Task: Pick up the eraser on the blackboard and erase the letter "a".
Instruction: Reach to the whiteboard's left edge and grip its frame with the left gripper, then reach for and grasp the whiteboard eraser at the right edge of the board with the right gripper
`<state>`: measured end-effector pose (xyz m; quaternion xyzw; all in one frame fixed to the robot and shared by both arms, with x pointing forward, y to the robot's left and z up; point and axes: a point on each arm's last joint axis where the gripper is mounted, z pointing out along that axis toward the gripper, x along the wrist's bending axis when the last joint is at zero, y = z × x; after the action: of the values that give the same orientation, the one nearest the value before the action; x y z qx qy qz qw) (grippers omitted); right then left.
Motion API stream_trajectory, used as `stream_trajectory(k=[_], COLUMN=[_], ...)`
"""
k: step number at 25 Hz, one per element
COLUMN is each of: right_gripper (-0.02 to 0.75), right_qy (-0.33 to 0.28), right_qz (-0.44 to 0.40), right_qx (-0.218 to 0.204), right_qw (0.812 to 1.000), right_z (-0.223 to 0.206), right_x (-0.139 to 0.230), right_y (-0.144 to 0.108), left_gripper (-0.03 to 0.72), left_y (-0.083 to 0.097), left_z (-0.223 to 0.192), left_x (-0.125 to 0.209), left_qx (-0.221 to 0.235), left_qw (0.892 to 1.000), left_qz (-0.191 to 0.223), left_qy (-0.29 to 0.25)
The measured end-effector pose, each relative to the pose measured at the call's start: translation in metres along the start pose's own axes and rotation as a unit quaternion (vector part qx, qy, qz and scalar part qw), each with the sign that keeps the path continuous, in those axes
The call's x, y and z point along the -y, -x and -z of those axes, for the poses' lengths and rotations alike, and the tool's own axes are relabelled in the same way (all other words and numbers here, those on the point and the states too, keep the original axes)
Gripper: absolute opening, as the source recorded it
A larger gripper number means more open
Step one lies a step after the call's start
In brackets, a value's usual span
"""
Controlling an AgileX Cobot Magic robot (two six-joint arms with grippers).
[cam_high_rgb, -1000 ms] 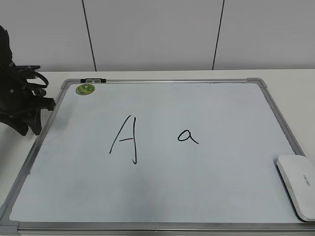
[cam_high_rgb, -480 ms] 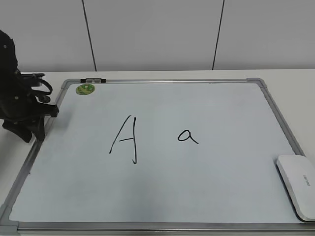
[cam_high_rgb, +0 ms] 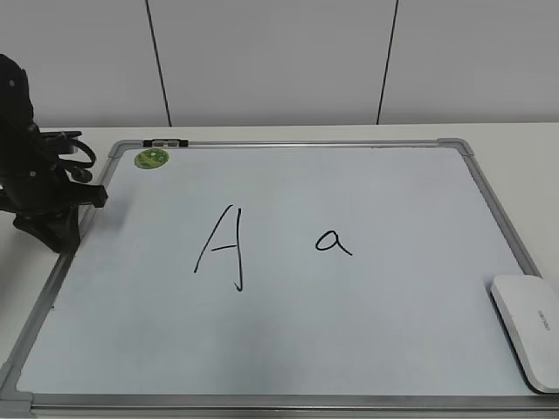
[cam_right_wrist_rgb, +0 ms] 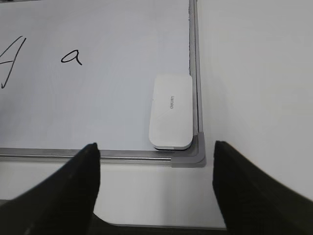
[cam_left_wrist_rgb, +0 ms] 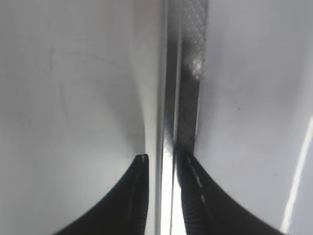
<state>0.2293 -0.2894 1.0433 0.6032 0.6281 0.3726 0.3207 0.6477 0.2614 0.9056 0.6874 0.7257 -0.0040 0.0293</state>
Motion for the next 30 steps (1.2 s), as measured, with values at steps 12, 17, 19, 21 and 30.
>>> stream_trajectory(k=[12,17,19,21,30], right_gripper=[0.534,0.534,0.534,0.534,0.546], right_qy=[-0.094,-0.186,-0.212,-0.233,-0.35], right_qz=[-0.009,-0.02,-0.025,-0.03,-0.04], right_qx=[0.0,-0.001,-0.003,-0.006,-0.006], right_qw=[0.996,0.982,0.977,0.972,0.936], right_z=[-0.023,-0.053,-0.065,-0.075,-0.142], right_x=[-0.016,-0.04,-0.051,-0.061,-0.108], right_y=[0.002,0.005,0.006,0.007,0.014], left_gripper=[0.038,0.038,0.038,0.039,0.04], left_y=[0.0,0.0,0.0,0.0,0.0], left_z=[0.0,0.0,0.0,0.0,0.0], left_x=[0.0,0.0,0.0,0.0,0.0], left_qx=[0.001,0.001,0.001,0.001,0.001], left_qw=[1.0,1.0,1.0,1.0,1.0], left_qz=[0.001,0.001,0.001,0.001,0.001], left_qy=[0.0,0.0,0.0,0.0,0.0])
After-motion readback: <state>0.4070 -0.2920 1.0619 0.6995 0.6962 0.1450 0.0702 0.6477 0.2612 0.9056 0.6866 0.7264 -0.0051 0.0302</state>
